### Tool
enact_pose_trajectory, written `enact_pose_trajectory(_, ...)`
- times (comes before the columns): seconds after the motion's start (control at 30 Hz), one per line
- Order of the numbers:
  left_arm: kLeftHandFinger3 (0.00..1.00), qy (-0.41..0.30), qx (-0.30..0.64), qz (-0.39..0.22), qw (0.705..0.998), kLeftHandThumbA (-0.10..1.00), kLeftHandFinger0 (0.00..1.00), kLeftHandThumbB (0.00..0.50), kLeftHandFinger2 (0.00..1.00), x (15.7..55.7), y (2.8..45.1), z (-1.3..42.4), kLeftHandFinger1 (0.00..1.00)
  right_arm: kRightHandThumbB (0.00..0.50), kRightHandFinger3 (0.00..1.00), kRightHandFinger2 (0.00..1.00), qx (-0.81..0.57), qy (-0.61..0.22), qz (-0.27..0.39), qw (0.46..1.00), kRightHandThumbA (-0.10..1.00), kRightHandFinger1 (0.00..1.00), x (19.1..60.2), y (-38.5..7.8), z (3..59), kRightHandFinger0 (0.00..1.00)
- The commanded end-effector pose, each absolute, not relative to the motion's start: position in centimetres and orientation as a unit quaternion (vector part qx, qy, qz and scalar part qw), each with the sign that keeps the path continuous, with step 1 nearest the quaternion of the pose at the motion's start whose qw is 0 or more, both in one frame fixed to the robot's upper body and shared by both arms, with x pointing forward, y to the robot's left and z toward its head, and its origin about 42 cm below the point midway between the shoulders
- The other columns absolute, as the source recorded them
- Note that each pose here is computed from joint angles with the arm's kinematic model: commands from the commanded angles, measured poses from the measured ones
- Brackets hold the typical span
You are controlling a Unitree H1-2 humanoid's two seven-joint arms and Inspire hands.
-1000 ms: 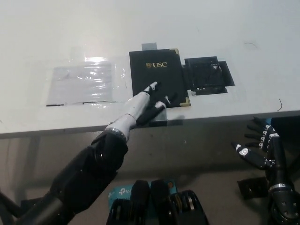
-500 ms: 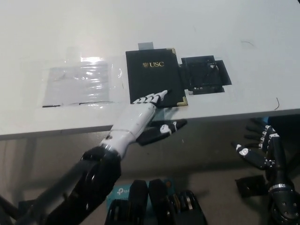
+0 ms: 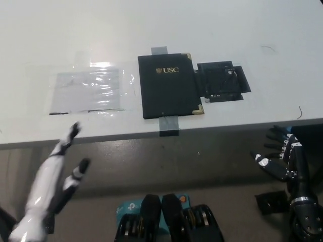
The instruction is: The robot uses its left hand to push the cover of the diary kept in the middle of the desk towards the right to close it
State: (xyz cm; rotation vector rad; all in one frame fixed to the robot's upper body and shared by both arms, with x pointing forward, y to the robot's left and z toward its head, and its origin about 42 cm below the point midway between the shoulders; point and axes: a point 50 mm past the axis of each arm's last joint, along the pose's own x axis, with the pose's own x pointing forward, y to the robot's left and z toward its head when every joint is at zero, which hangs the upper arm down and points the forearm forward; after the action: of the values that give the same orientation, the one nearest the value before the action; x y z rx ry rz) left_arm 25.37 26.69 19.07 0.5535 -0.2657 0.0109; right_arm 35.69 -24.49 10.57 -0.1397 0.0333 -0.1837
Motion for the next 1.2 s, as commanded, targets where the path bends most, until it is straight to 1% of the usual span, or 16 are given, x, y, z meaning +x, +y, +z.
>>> enact_pose_trajectory(0.0, 1.00, -0.178, 0.177, 0.029, 0.968, 1.00, 1.00, 0.108, 1.00, 23.6, 29.8, 17.2, 1.00, 0.045, 0.84, 0.70, -0.067, -0.035, -0.096, 0.992, 0.85, 0.61, 37.0, -24.5, 13.3, 0.45)
enact_pose_trajectory(0.03, 1.00, -0.154, 0.173, 0.030, 0.972, 1.00, 1.00, 0.126, 1.00, 23.8, 30.3, 15.7, 1.00, 0.039, 0.84, 0.71, -0.068, -0.036, -0.095, 0.992, 0.85, 0.61, 37.0, -24.5, 13.4, 0.45)
enact_pose_trajectory(0.2, 1.00, -0.096, 0.165, 0.048, 0.980, 1.00, 1.00, 0.119, 1.00, 24.2, 31.6, 11.5, 1.00, 0.044, 0.85, 0.72, -0.066, -0.032, -0.093, 0.993, 0.84, 0.62, 36.9, -24.4, 13.3, 0.47)
enact_pose_trajectory(0.23, 1.00, -0.085, 0.172, 0.051, 0.980, 1.00, 1.00, 0.165, 1.00, 24.3, 32.1, 10.1, 1.00, 0.038, 0.85, 0.70, -0.075, -0.037, -0.092, 0.992, 0.85, 0.61, 37.1, -24.5, 13.2, 0.45)
enact_pose_trajectory(0.27, 1.00, -0.076, 0.171, 0.055, 0.981, 1.00, 1.00, 0.175, 1.00, 24.5, 32.3, 9.7, 1.00, 0.039, 0.84, 0.70, -0.078, -0.038, -0.093, 0.992, 0.86, 0.61, 37.2, -24.5, 13.3, 0.45)
enact_pose_trajectory(0.3, 1.00, -0.076, 0.190, 0.058, 0.977, 1.00, 1.00, 0.152, 1.00, 24.6, 32.3, 9.5, 1.00, 0.041, 0.84, 0.70, -0.073, -0.037, -0.093, 0.992, 0.86, 0.61, 37.3, -24.4, 13.4, 0.45)
enact_pose_trajectory(0.33, 1.00, -0.072, 0.180, 0.060, 0.979, 1.00, 1.00, 0.165, 1.00, 24.7, 32.4, 9.3, 1.00, 0.053, 0.84, 0.70, -0.068, -0.039, -0.093, 0.993, 0.86, 0.61, 37.3, -24.4, 13.4, 0.45)
enact_pose_trajectory(0.4, 1.00, -0.074, 0.177, 0.062, 0.979, 1.00, 1.00, 0.169, 1.00, 24.9, 32.6, 9.3, 1.00, 0.061, 0.83, 0.70, -0.064, -0.040, -0.093, 0.993, 0.86, 0.60, 37.4, -24.3, 13.6, 0.44)
enact_pose_trajectory(0.43, 1.00, -0.073, 0.176, 0.066, 0.979, 1.00, 1.00, 0.221, 1.00, 25.1, 32.7, 9.3, 1.00, 0.061, 0.83, 0.70, -0.063, -0.040, -0.093, 0.993, 0.86, 0.61, 37.5, -24.3, 13.6, 0.44)
enact_pose_trajectory(0.5, 1.00, -0.069, 0.169, 0.073, 0.981, 1.00, 1.00, 0.248, 1.00, 25.1, 32.9, 9.3, 1.00, 0.061, 0.83, 0.71, -0.064, -0.039, -0.093, 0.993, 0.87, 0.61, 37.4, -24.3, 13.5, 0.45)
enact_pose_trajectory(0.6, 1.00, -0.071, 0.139, 0.088, 0.984, 1.00, 1.00, 0.224, 1.00, 25.1, 33.2, 9.7, 1.00, 0.045, 0.85, 0.72, -0.068, -0.037, -0.094, 0.993, 0.88, 0.63, 37.0, -24.3, 13.3, 0.47)
enact_pose_trajectory(0.63, 1.00, -0.071, 0.136, 0.091, 0.984, 1.00, 1.00, 0.191, 1.00, 25.1, 33.2, 9.8, 1.00, 0.046, 0.85, 0.73, -0.067, -0.036, -0.095, 0.993, 0.88, 0.63, 36.9, -24.3, 13.2, 0.46)
enact_pose_trajectory(0.73, 1.00, -0.071, 0.125, 0.101, 0.984, 1.00, 0.97, 0.214, 1.00, 25.2, 33.4, 10.3, 1.00, 0.053, 0.85, 0.72, -0.059, -0.034, -0.097, 0.993, 0.86, 0.62, 36.8, -24.3, 12.9, 0.46)
enact_pose_trajectory(1.0, 1.00, -0.063, 0.064, 0.128, 0.988, 1.00, 1.00, 0.291, 1.00, 24.8, 34.0, 10.9, 1.00, 0.055, 0.83, 0.71, -0.056, -0.031, -0.097, 0.993, 0.84, 0.62, 35.5, -24.4, 12.4, 0.46)
enact_pose_trajectory(1.13, 1.00, -0.072, 0.061, 0.128, 0.987, 1.00, 0.99, 0.304, 1.00, 24.8, 34.3, 11.2, 1.00, 0.055, 0.82, 0.70, -0.059, -0.035, -0.095, 0.993, 0.84, 0.61, 35.3, -24.2, 12.6, 0.45)
enact_pose_trajectory(1.17, 1.00, -0.070, 0.066, 0.130, 0.987, 1.00, 0.99, 0.289, 1.00, 24.8, 34.3, 11.3, 1.00, 0.049, 0.82, 0.72, -0.069, -0.037, -0.093, 0.993, 0.86, 0.62, 35.2, -24.1, 12.7, 0.46)
